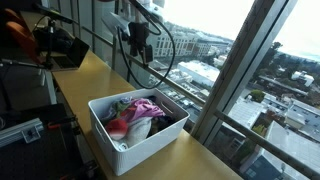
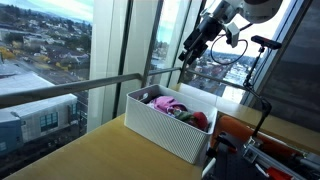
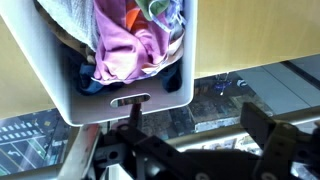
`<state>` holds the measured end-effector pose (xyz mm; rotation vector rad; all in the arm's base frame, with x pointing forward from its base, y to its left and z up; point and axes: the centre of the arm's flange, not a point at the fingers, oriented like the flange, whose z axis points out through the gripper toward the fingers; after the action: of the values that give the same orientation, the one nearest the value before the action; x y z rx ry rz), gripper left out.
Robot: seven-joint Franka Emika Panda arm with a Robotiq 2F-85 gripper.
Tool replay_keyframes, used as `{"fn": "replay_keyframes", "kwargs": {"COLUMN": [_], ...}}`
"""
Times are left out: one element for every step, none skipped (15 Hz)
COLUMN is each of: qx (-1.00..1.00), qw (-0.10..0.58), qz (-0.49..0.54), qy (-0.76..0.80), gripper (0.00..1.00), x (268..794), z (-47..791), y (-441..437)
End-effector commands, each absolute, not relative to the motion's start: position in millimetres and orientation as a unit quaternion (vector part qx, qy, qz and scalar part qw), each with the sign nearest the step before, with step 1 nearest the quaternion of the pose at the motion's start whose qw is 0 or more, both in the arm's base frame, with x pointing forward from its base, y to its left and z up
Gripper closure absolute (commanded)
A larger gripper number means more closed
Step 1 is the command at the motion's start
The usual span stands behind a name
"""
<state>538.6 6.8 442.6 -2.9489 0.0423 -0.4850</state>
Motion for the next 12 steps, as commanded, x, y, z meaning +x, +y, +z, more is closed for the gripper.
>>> {"fn": "replay_keyframes", "kwargs": {"qx": [-0.983,-0.984,-0.985,-0.987,-0.988,-0.99,-0.991,-0.992,-0.993,-0.993,-0.993,-0.993], "qw": [0.063,0.06,0.056,0.052,0.049,0.043,0.04,0.037,0.037,0.038,0.037,0.036], "qz": [-0.17,-0.165,-0.159,-0.151,-0.14,-0.129,-0.119,-0.109,-0.102,-0.094,-0.091,-0.089], "qy": [0.011,0.016,0.022,0.029,0.035,0.043,0.048,0.053,0.056,0.06,0.062,0.062], "gripper": [0.0,0.0,0.0,0.0,0.0,0.0,0.0,0.0,0.0,0.0,0.0,0.0], "x": [594.2,600.2,603.8,605.2,603.9,599.9,596.4,592.6,590.9,590.3,591.1,593.5], "z": [397.2,383.2,367.5,350.4,333.6,315.7,300.4,284.2,268.5,253.2,240.1,226.4], "y": [-7.3,-11.1,-16.0,-22.0,-29.2,-36.7,-44.1,-52.0,-58.6,-64.4,-67.0,-67.4]}}
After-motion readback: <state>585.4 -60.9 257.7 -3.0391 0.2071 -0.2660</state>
